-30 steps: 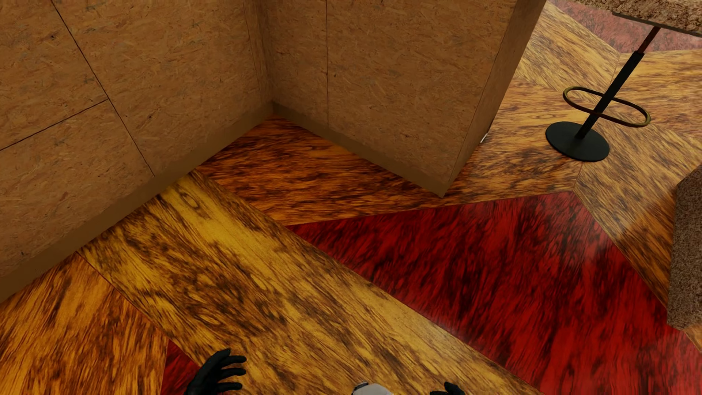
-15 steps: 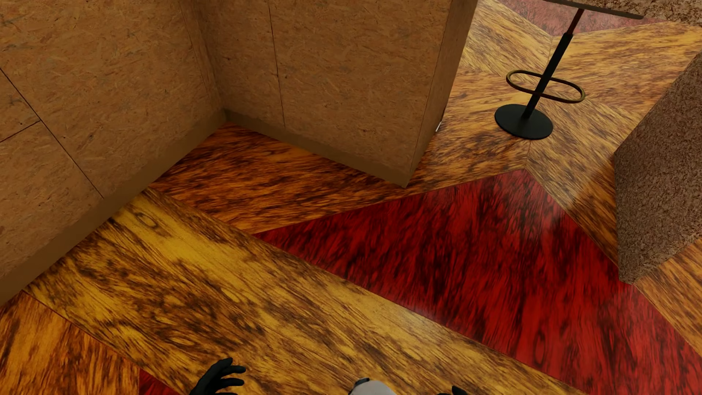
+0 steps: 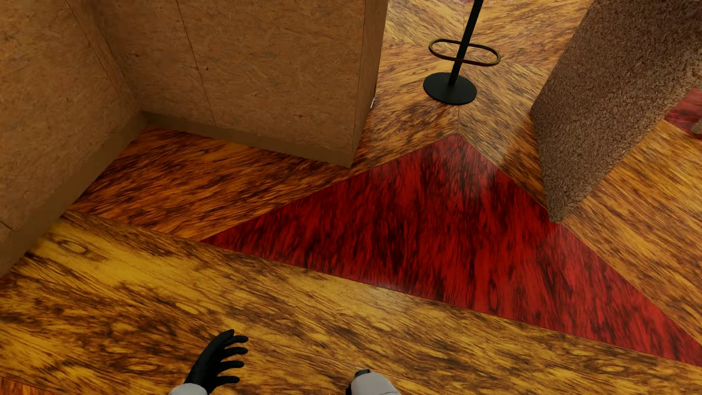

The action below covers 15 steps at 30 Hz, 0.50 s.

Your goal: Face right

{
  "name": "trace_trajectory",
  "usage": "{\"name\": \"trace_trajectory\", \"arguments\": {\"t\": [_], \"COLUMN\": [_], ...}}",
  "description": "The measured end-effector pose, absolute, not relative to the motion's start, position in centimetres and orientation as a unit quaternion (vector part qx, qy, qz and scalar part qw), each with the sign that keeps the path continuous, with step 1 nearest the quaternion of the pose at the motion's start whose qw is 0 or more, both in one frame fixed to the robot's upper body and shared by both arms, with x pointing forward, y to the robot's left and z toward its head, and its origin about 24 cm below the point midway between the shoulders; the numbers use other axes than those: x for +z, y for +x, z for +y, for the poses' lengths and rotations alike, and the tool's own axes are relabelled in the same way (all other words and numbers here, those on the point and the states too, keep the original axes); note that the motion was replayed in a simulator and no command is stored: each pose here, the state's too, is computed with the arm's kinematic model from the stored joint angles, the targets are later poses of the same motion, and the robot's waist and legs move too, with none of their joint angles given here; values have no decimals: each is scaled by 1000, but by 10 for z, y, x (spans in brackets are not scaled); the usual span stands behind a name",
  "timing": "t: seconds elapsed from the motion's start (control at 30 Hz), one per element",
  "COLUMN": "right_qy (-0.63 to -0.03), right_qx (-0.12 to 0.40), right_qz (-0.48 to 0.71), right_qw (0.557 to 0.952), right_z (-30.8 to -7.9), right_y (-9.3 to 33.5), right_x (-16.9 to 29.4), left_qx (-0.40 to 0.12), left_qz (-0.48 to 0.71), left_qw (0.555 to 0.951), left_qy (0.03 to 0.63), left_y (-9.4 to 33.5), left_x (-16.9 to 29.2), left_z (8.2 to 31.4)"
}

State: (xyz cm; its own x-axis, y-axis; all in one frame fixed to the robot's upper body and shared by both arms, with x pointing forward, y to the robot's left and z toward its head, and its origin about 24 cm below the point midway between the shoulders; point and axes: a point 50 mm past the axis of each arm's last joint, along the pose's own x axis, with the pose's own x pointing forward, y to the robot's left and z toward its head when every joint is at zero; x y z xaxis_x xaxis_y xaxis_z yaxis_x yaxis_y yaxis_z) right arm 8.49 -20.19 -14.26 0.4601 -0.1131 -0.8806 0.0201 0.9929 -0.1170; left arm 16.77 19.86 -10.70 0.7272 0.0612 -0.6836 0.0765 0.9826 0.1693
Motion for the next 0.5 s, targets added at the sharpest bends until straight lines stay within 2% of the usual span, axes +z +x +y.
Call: {"name": "trace_trajectory", "arguments": {"t": [0.03, 0.1, 0.13, 0.17, 0.2, 0.23, 0.3, 0.37, 0.43, 0.47, 0.5], "right_qy": [-63, -63, -46, -33, -39, -37, -64, -48, -4, 22, 20], "right_qx": [-33, -21, -25, -50, -46, -53, -38, -37, -29, -49, -52], "right_qz": [518, 489, 487, 466, 449, 427, 426, 426, 445, 435, 433], "right_qw": [853, 870, 872, 883, 891, 902, 902, 903, 895, 899, 899], "right_z": [-212, -207, -201, -203, -197, -198, -209, -210, -193, -190, -192], "right_y": [89, 94, 81, 79, 90, 103, 112, 119, 100, 100, 97], "right_x": [-142, -139, -141, -138, -136, -130, -128, -128, -135, -134, -133], "left_qx": [-10, -12, -7, -2, 7, 10, 12, 15, 23, 21, 14], "left_qz": [355, 379, 398, 427, 448, 453, 413, 371, 377, 388, 386], "left_qw": [930, 920, 911, 897, 886, 883, 906, 926, 922, 916, 917], "left_qy": [95, 100, 104, 116, 121, 121, 91, 72, 79, 94, 102], "left_y": [173, 161, 154, 137, 126, 127, 153, 161, 149, 146, 152], "left_x": [-102, -108, -112, -119, -122, -122, -115, -108, -111, -113, -111], "left_z": [197, 198, 203, 217, 229, 231, 206, 192, 198, 206, 208]}}
